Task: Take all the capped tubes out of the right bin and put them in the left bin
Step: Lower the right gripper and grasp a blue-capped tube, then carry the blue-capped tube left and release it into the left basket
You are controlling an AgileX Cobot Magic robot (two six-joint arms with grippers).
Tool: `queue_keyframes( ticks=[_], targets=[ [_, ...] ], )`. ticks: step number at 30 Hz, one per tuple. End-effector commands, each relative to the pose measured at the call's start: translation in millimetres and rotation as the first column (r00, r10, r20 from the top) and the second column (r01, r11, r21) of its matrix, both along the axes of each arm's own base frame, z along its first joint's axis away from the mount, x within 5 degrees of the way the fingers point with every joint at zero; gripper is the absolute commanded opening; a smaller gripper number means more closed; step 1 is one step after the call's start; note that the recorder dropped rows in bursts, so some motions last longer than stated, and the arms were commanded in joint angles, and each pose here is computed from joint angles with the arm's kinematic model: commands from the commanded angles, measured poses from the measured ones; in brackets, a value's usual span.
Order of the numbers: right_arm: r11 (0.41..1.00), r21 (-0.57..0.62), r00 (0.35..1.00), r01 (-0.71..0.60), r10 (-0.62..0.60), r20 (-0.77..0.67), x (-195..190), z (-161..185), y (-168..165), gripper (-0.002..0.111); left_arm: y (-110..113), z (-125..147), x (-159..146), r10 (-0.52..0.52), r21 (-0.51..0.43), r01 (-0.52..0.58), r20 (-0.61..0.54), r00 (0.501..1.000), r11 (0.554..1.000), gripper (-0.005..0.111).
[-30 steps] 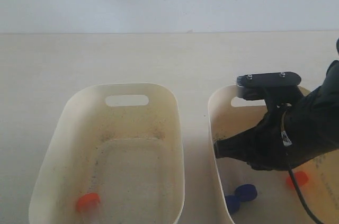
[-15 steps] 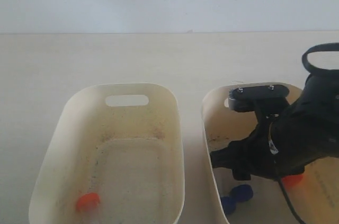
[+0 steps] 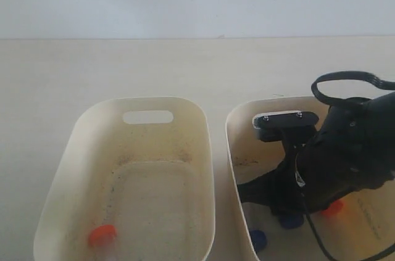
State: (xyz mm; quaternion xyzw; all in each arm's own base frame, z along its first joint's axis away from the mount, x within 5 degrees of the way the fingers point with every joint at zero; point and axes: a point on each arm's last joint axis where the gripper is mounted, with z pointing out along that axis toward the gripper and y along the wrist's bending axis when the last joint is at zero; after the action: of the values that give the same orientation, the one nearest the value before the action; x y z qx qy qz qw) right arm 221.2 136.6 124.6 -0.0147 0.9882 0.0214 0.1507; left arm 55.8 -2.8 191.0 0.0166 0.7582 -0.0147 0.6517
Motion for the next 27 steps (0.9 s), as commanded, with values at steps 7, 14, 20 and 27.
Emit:
queue_keyframes(
  ticks=[7,14,20,27],
  targets=[
    [1.000,0.017,0.970,-0.025,0.020,0.241,-0.5,129.9,-11.4,0.000,0.1,1.7,-0.2,0.002,-0.005,-0.002,0.012,1.000,1.000,0.004],
    [0.824,0.312,0.820,-0.473,0.283,0.498,-34.9,179.3,34.3,0.000,0.1,1.7,-0.2,0.002,-0.005,-0.002,0.012,1.000,1.000,0.004],
    [0.777,0.250,0.779,-0.577,0.433,0.453,-40.5,158.3,59.7,0.021,0.1,1.7,-0.2,0.002,-0.005,-0.002,0.012,1.000,1.000,0.004],
    [0.817,0.300,0.850,-0.493,0.378,0.367,-31.3,137.3,68.6,0.044,0.1,1.7,-0.2,0.002,-0.005,-0.002,0.012,1.000,1.000,0.004]
  ],
)
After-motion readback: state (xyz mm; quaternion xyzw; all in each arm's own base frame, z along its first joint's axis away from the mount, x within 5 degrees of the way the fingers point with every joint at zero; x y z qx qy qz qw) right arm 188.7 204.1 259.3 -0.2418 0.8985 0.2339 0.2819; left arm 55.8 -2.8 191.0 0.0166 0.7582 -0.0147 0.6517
